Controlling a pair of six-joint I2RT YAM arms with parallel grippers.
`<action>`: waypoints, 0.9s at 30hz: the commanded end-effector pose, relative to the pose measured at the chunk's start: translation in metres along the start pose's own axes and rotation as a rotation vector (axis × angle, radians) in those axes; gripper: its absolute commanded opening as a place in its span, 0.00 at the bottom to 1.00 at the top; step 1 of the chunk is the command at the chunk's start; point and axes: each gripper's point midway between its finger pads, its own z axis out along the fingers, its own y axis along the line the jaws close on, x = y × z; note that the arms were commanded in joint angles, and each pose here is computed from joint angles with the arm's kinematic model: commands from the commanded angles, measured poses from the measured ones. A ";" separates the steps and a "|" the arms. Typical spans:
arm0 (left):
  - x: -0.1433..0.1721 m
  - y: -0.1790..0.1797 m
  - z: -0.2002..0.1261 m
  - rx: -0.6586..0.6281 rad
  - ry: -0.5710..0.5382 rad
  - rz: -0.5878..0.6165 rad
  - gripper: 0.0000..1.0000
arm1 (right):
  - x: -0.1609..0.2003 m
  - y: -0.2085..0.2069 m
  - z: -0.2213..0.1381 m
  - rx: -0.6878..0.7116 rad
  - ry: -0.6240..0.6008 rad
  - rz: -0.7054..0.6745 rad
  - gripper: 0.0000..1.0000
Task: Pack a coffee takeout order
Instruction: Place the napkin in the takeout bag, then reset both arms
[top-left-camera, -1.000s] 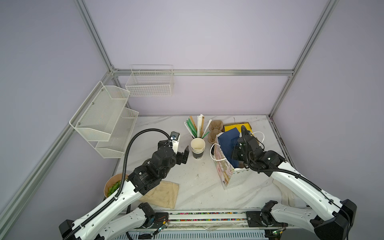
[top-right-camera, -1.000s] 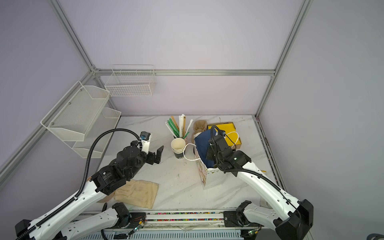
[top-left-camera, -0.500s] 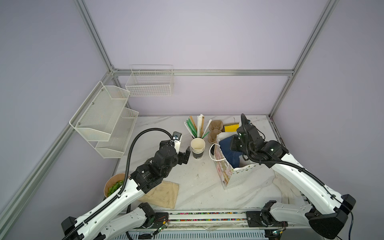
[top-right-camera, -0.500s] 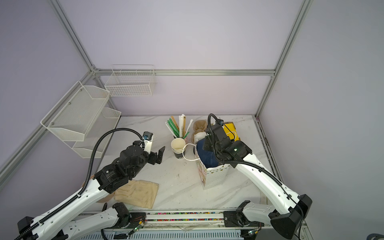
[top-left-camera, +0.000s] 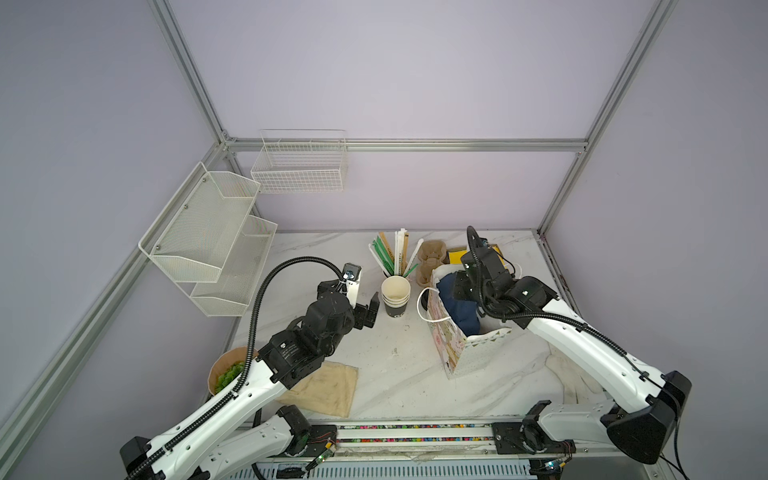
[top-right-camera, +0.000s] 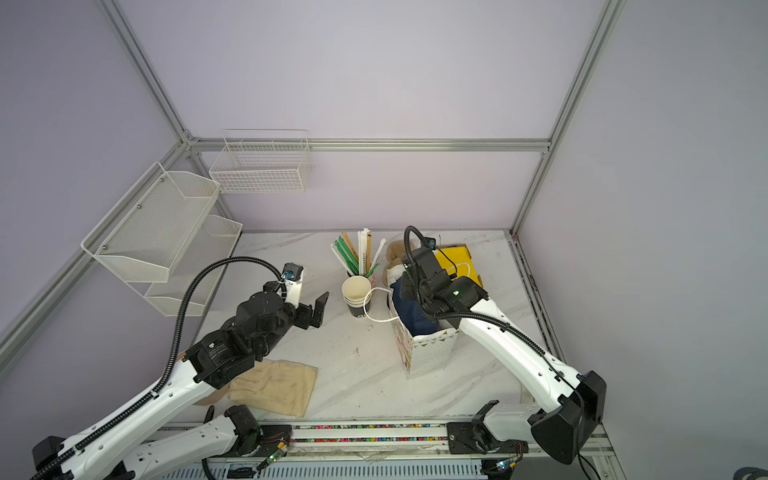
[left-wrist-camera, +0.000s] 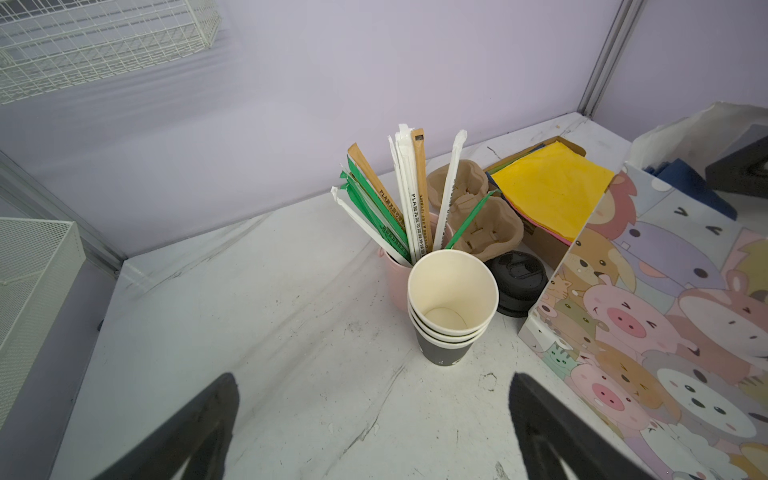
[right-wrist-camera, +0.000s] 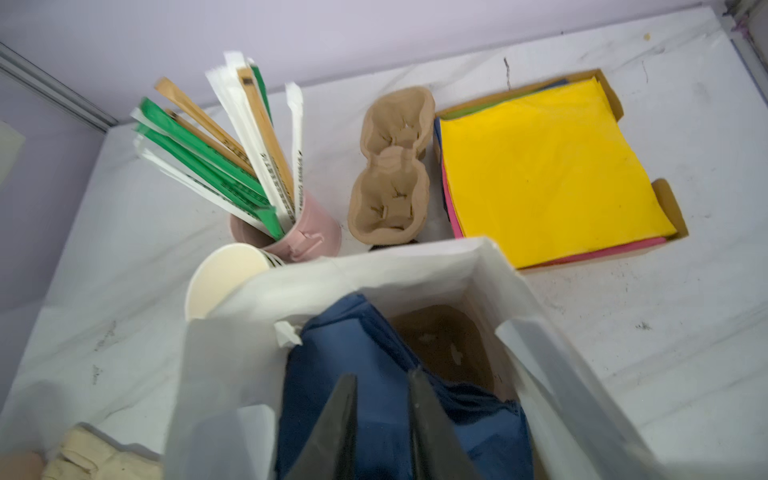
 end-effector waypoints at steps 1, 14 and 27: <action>-0.003 0.010 -0.007 -0.031 -0.060 -0.051 1.00 | -0.038 0.011 -0.035 -0.057 -0.114 -0.018 0.36; -0.005 0.052 -0.009 -0.206 -0.138 -0.189 1.00 | -0.115 -0.029 -0.089 0.093 -0.387 0.072 0.97; 0.053 0.162 0.024 -0.565 -0.006 -0.429 1.00 | -0.163 -0.201 -0.043 0.326 -0.504 0.449 0.97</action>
